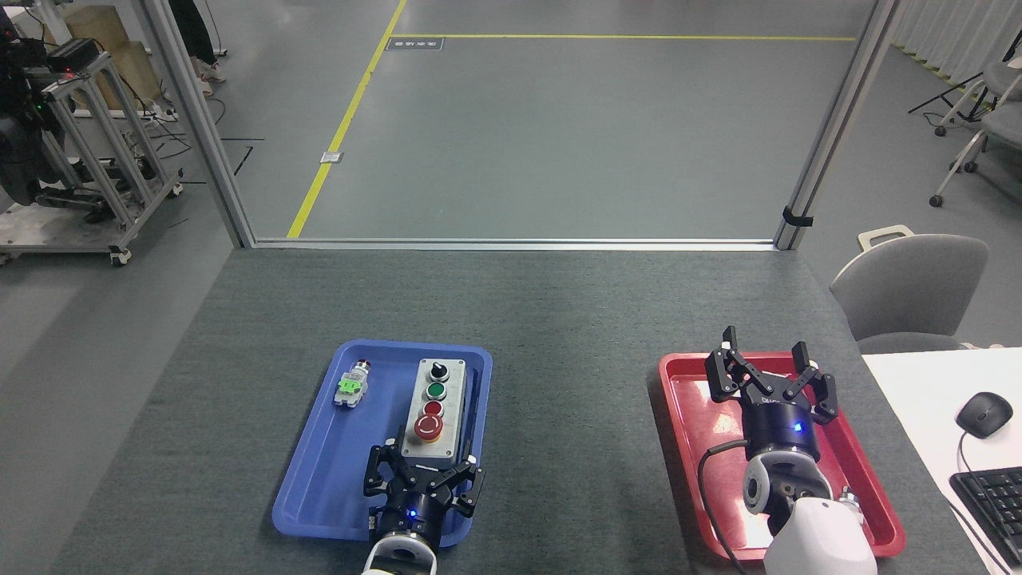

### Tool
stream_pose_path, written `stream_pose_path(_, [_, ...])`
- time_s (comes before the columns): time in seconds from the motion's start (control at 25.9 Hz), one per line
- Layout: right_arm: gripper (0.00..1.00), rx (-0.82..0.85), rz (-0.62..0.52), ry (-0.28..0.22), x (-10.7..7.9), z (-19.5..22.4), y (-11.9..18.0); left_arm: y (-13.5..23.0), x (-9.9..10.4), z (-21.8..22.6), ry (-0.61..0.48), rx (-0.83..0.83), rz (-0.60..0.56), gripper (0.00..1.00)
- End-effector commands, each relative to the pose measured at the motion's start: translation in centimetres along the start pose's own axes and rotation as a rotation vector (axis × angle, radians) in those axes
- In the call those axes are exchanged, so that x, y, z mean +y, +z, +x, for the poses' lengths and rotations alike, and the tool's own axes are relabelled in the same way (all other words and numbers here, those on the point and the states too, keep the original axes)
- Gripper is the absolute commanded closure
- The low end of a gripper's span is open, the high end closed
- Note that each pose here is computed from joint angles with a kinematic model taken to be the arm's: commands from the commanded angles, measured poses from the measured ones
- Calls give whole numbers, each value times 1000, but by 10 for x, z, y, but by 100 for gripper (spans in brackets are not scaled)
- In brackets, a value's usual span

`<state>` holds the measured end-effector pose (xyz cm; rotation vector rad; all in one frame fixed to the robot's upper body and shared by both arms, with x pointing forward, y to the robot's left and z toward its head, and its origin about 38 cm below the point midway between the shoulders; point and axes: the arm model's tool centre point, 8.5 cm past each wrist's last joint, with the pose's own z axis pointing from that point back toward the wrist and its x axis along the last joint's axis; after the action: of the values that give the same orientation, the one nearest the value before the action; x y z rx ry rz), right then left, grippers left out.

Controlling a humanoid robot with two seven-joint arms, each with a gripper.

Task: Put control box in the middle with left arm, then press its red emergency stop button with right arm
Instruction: 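Grasp the near end of the grey control box with the left gripper, then lift the control box off the blue tray and carry it toward the robot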

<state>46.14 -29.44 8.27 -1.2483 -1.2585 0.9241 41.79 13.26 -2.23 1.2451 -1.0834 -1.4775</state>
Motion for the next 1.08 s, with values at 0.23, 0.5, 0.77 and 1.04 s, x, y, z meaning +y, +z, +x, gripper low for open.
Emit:
stream_pose_path(0.23, [0,-4,1,-5,2,2,1,-12,-8,-6,-20,5,-45,1])
stream_pose_path(0.5, [0,-8,-4,-14,0,8,-1,-15,-7,-4,4,10,-52,1])
stream_pose_path(0.77, [0,-10,-4,-12,-1,7,-1,-20,-4,-11,-7,11,-55,57])
stream_pose_path(1.04, [0,-14,-3,-4,-1,4,-1,-23,0,-14,0,2,-63,100])
